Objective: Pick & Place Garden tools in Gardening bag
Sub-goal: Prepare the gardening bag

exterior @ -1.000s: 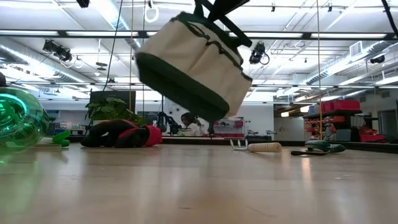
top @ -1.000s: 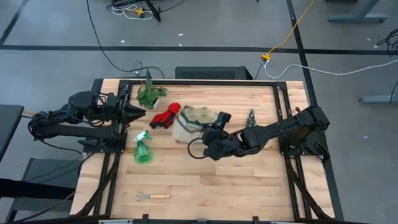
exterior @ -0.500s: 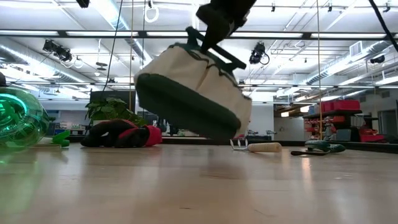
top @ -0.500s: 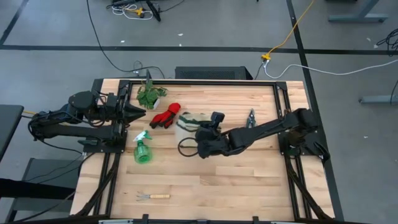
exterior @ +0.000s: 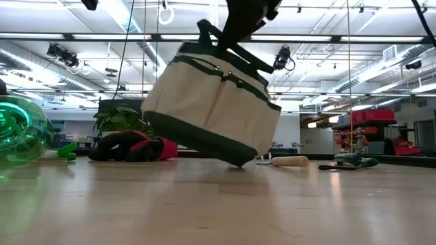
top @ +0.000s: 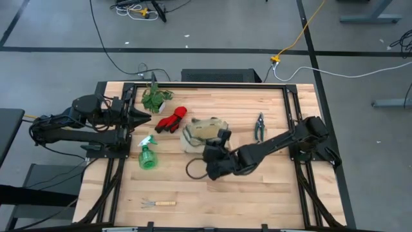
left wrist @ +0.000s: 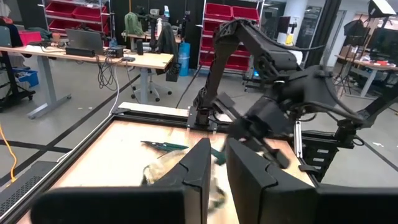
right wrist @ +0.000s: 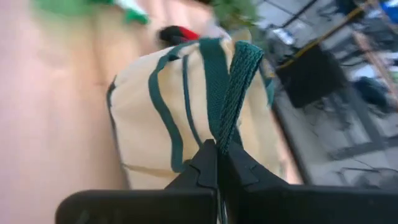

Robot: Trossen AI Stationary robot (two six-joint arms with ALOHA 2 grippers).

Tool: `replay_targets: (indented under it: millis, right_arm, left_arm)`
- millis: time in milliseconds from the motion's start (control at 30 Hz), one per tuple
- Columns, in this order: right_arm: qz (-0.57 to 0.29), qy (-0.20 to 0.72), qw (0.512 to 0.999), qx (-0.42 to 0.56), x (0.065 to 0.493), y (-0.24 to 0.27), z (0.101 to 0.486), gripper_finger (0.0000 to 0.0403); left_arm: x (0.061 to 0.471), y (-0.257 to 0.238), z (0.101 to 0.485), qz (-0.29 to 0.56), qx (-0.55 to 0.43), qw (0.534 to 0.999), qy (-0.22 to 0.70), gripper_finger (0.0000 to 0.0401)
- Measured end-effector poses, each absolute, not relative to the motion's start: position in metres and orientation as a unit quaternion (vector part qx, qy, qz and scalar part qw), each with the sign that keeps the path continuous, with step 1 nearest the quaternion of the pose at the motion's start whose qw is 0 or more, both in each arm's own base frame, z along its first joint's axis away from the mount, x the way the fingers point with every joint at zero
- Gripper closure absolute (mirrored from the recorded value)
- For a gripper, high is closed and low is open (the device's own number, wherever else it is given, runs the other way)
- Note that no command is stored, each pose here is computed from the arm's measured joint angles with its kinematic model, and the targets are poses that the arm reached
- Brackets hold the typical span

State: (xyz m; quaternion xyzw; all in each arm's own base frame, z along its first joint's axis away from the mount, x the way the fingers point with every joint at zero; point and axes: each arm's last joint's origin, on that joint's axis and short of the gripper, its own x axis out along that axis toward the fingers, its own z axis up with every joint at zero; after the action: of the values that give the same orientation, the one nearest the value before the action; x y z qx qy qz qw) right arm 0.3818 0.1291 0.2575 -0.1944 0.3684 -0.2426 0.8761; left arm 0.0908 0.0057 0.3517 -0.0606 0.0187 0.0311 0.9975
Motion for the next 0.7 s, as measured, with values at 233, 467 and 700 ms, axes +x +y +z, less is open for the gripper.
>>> replay_targets:
  millis: [233,467,700]
  right_arm:
    - [-0.205,0.382,0.883,-0.179,0.381,0.152,0.240,0.0403]
    - [-0.178,0.408,0.881,-0.161,0.385,0.164,0.217,0.0403]
    - [-0.159,0.421,0.882,-0.139,0.378,0.180,0.209,0.0403]
  left_arm:
    - [0.091,0.006,0.352,0.031,-0.062,0.997,0.018,0.0343]
    - [0.091,0.006,0.352,0.031,-0.074,0.997,0.018,0.0343]
    - [0.091,0.006,0.351,0.031,-0.078,0.996,0.020,0.0343]
